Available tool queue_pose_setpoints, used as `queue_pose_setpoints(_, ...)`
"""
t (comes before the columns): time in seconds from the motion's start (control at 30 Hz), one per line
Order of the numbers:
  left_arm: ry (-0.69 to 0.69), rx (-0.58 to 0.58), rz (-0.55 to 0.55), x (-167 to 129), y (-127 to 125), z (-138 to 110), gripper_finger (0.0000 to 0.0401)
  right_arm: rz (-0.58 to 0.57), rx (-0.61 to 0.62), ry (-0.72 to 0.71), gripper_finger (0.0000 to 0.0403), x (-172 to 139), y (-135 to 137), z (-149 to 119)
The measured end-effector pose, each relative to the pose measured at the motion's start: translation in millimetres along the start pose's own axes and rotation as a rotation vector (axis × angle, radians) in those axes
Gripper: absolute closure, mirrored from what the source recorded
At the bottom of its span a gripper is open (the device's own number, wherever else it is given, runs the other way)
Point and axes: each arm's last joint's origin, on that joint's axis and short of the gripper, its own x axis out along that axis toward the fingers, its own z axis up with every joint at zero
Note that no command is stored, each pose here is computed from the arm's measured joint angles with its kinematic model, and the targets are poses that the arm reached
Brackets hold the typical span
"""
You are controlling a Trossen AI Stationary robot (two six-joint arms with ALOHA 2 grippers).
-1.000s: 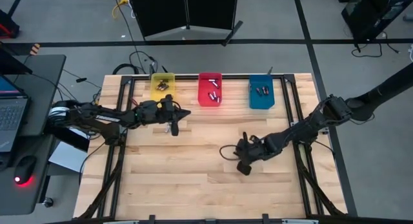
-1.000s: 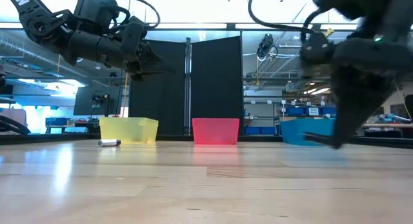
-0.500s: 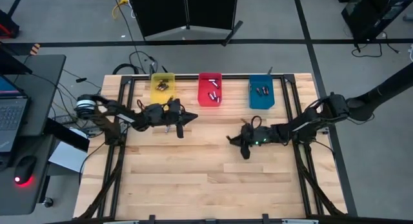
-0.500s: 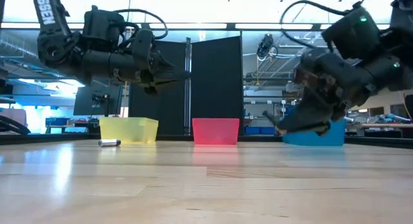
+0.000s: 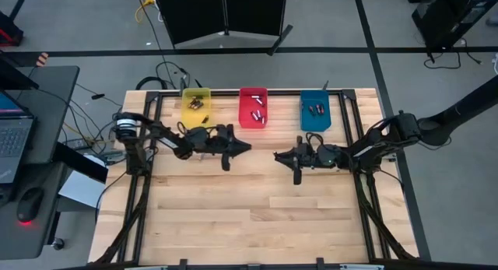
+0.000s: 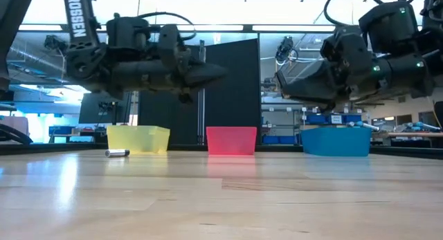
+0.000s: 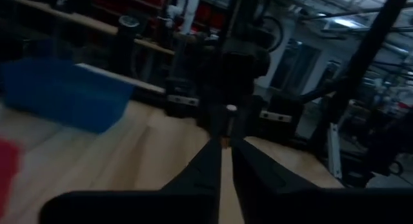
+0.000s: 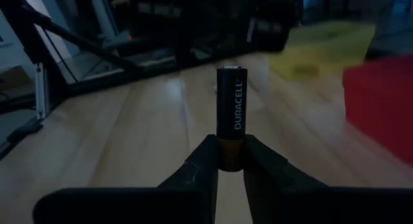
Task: Sort batteries
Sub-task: Put the brown battery into the yellow bin
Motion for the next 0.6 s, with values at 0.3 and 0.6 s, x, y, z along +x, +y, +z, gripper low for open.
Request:
queue_pose_setpoints(0.3, -0.036, 0.092, -0.102, 47, -14, -3, 0.0264, 0.016, -0.089, -0.087, 0.0343, 0, 2, 8)
queue_pose_setpoints(0.6, -0.057, 0.112, -0.126, 75, -11, -8, 0.021, 0.025, -0.136, -0.119, 0.0343, -1, 4, 11)
